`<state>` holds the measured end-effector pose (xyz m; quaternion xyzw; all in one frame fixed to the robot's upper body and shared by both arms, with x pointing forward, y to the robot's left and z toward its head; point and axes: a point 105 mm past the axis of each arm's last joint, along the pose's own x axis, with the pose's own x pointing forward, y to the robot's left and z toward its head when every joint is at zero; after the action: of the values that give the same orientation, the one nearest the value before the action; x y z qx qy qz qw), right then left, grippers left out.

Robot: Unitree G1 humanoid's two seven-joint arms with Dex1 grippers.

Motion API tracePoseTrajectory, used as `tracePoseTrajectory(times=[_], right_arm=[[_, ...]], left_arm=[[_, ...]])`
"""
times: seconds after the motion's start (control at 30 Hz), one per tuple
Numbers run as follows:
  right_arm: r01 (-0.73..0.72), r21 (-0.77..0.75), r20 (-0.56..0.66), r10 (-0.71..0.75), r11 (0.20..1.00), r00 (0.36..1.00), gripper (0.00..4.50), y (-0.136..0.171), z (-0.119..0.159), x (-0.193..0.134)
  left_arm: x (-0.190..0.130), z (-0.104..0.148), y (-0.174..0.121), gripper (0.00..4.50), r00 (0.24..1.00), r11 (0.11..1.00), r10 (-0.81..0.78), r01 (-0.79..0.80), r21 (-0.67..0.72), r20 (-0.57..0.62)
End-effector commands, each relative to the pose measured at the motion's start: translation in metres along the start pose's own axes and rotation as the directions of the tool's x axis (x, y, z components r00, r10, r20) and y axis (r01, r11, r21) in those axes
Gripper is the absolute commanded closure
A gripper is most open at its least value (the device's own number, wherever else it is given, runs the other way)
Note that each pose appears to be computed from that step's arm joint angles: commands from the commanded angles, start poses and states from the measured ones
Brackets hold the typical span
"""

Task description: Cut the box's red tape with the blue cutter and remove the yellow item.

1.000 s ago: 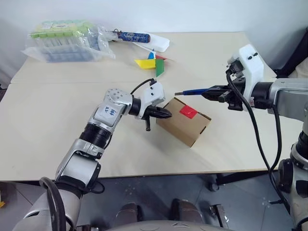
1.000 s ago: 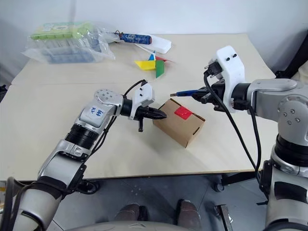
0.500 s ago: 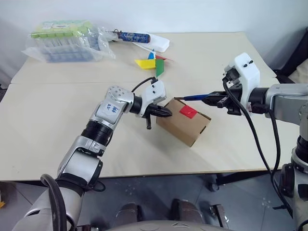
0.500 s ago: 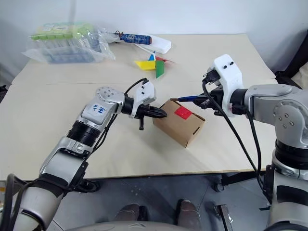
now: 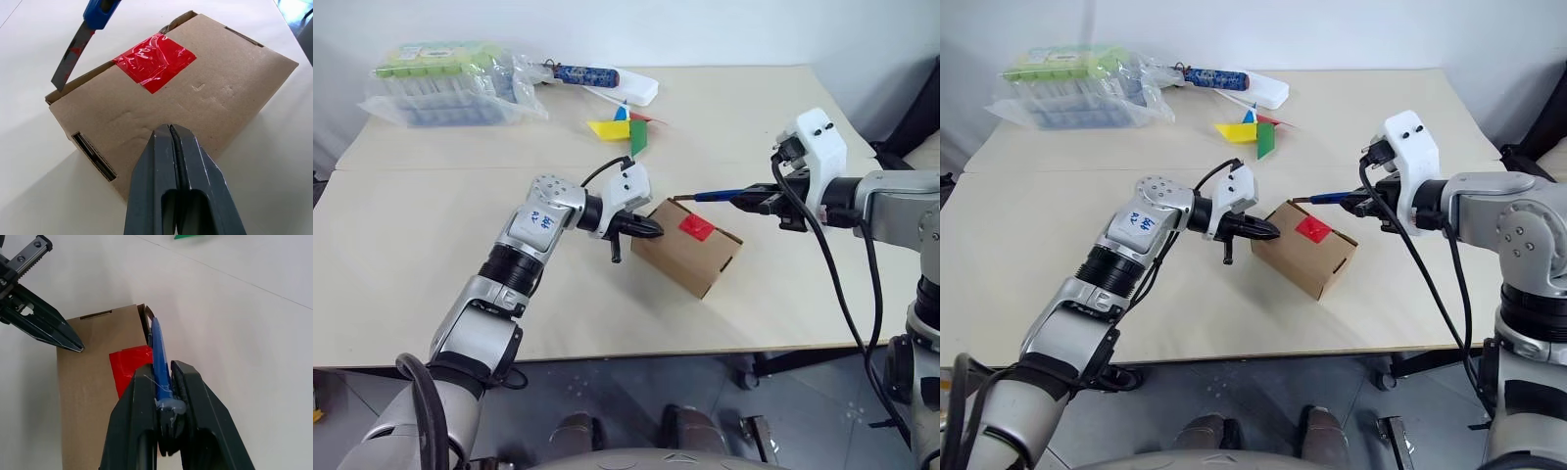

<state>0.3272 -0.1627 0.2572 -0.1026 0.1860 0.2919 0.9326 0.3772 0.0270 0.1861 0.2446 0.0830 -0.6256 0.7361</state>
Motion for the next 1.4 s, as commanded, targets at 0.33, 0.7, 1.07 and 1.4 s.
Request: tracePoseTrajectory(times=[0.33, 0.7, 1.07, 1.4], right_arm=[[-0.002, -0.071, 0.003, 0.002, 0.997, 1.000, 4.33, 0.003, 0.007, -0.010], [-0.049, -0.134, -0.085, 0.038, 0.990, 0.996, 4.33, 0.008, 0.007, -0.005], [-0.106, -0.180, -0.155, 0.078, 0.978, 0.985, 4.33, 0.013, 0.015, -0.003], [-0.092, -0.189, -0.216, 0.050, 0.978, 0.975, 4.33, 0.006, 0.007, -0.005]], left_arm=[[0.002, -0.007, 0.005, 4.50, 0.998, 0.999, 0.030, -0.030, -0.012, -0.055], [0.009, -0.013, 0.007, 4.50, 0.991, 0.998, 0.027, -0.035, -0.054, -0.134], [0.016, -0.019, 0.000, 4.50, 0.976, 0.996, 0.011, -0.031, -0.086, -0.218], [0.017, -0.020, -0.005, 4.50, 0.968, 0.991, 0.025, -0.056, -0.118, -0.251]])
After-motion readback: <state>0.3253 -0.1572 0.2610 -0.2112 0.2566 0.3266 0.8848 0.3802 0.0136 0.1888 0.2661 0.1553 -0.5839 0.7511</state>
